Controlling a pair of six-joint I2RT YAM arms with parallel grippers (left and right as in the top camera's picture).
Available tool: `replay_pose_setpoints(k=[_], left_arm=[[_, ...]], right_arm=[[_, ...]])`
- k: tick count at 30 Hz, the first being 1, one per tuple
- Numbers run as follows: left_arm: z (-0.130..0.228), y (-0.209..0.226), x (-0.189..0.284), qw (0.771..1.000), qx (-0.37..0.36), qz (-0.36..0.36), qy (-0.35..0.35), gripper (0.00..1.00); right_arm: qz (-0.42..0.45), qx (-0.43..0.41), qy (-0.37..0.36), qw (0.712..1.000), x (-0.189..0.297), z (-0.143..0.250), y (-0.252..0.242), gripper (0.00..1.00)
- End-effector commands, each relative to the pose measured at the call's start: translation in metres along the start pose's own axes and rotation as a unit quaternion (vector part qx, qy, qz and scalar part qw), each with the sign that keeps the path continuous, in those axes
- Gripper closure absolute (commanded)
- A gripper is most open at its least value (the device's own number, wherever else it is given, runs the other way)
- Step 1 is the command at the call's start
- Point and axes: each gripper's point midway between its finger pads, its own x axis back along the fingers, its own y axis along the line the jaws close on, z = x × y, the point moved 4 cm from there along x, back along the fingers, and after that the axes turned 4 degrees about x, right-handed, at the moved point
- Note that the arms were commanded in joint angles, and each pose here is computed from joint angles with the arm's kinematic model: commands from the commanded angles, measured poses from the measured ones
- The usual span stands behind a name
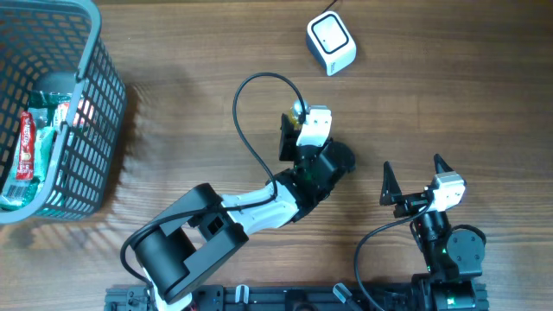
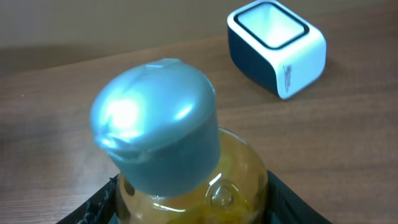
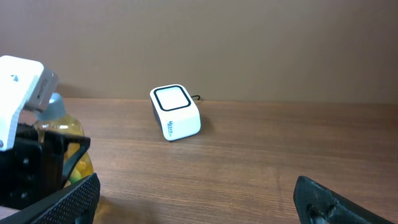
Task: Scan the item barcode
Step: 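Set the yellow bottle upright on the table with the left gripper, then move the left gripper back into the grey basket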
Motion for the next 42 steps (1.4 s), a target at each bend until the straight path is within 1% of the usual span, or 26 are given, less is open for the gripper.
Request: replay_pose_setpoints(k=[1, 3, 5, 6, 8, 9, 11, 13, 14, 18, 21, 24, 26, 31, 32, 33, 35, 36, 37, 42], left_arm=[[0.007, -0.001, 0.001, 1.0, -0.008, 0.007, 0.005, 0.47], [0.007, -0.001, 0.001, 1.0, -0.008, 0.007, 0.005, 0.37], [0.007, -0.001, 0.001, 1.0, -0.008, 0.007, 0.005, 0.34], [0.007, -0.001, 0.001, 1.0, -0.008, 0.007, 0.005, 0.3], [0.007, -0.001, 0.001, 1.0, -0.008, 0.007, 0.005, 0.2], [0.007, -0.001, 0.001, 1.0, -0.008, 0.006, 0.005, 0.11], [0.0, 0.002, 0.002, 1.0, 0.001, -0.005, -0.008, 0.07], [-0.018, 0.01, 0.006, 0.999, 0.022, -0.028, -0.034, 0.04], [-0.027, 0.014, 0.009, 0.998, 0.031, -0.036, -0.044, 0.04], [-0.072, 0.026, 0.028, 0.996, 0.032, -0.029, -0.075, 0.02], [-0.119, 0.046, 0.053, 0.992, 0.053, -0.021, -0.11, 0.0], [-0.161, 0.074, 0.081, 0.987, 0.076, -0.016, -0.144, 0.01], [-0.179, 0.09, 0.097, 0.985, 0.072, -0.01, -0.157, 0.03], [-0.226, 0.142, 0.135, 0.976, 0.053, -0.019, -0.21, 0.14], [-0.237, 0.157, 0.141, 0.972, 0.058, -0.03, -0.227, 0.14], [-0.249, 0.177, 0.147, 0.966, 0.071, -0.05, -0.244, 0.17], [-0.266, 0.211, 0.153, 0.957, 0.092, -0.089, -0.261, 0.17], [-0.274, 0.229, 0.157, 0.952, 0.101, -0.111, -0.267, 0.19], [-0.28, 0.243, 0.159, 0.949, 0.106, -0.128, -0.269, 0.2], [-0.317, 0.306, 0.169, 0.935, 0.092, -0.217, -0.266, 0.19]], right_arm=[[-0.005, 0.006, -0.003, 1.0, 0.0, -0.001, 0.001, 0.0], [-0.005, 0.006, -0.003, 1.0, 0.0, -0.001, 0.001, 0.0], [-0.005, 0.006, -0.003, 1.0, 0.0, -0.001, 0.001, 0.0], [-0.005, 0.006, -0.003, 1.0, 0.0, -0.001, 0.001, 0.0], [-0.005, 0.006, -0.003, 1.0, 0.0, -0.001, 0.001, 0.0], [-0.005, 0.006, -0.003, 1.0, 0.0, -0.001, 0.001, 0.0], [-0.005, 0.006, -0.003, 1.0, 0.0, -0.001, 0.001, 0.0], [-0.005, 0.006, -0.003, 1.0, 0.0, -0.001, 0.001, 0.0], [-0.005, 0.006, -0.003, 1.0, 0.0, -0.001, 0.001, 0.0], [-0.005, 0.006, -0.003, 1.0, 0.0, -0.001, 0.001, 0.0], [-0.005, 0.006, -0.003, 1.0, 0.0, -0.001, 0.001, 0.0], [-0.005, 0.006, -0.003, 1.0, 0.0, -0.001, 0.001, 0.0], [-0.005, 0.006, -0.003, 1.0, 0.0, -0.001, 0.001, 0.0], [-0.005, 0.006, -0.003, 1.0, 0.0, -0.001, 0.001, 0.0], [-0.005, 0.006, -0.003, 1.0, 0.0, -0.001, 0.001, 0.0], [-0.005, 0.006, -0.003, 1.0, 0.0, -0.001, 0.001, 0.0], [-0.005, 0.006, -0.003, 1.0, 0.0, -0.001, 0.001, 0.0], [-0.005, 0.006, -0.003, 1.0, 0.0, -0.001, 0.001, 0.0], [-0.005, 0.006, -0.003, 1.0, 0.0, -0.001, 0.001, 0.0], [-0.005, 0.006, -0.003, 1.0, 0.0, -0.001, 0.001, 0.0]])
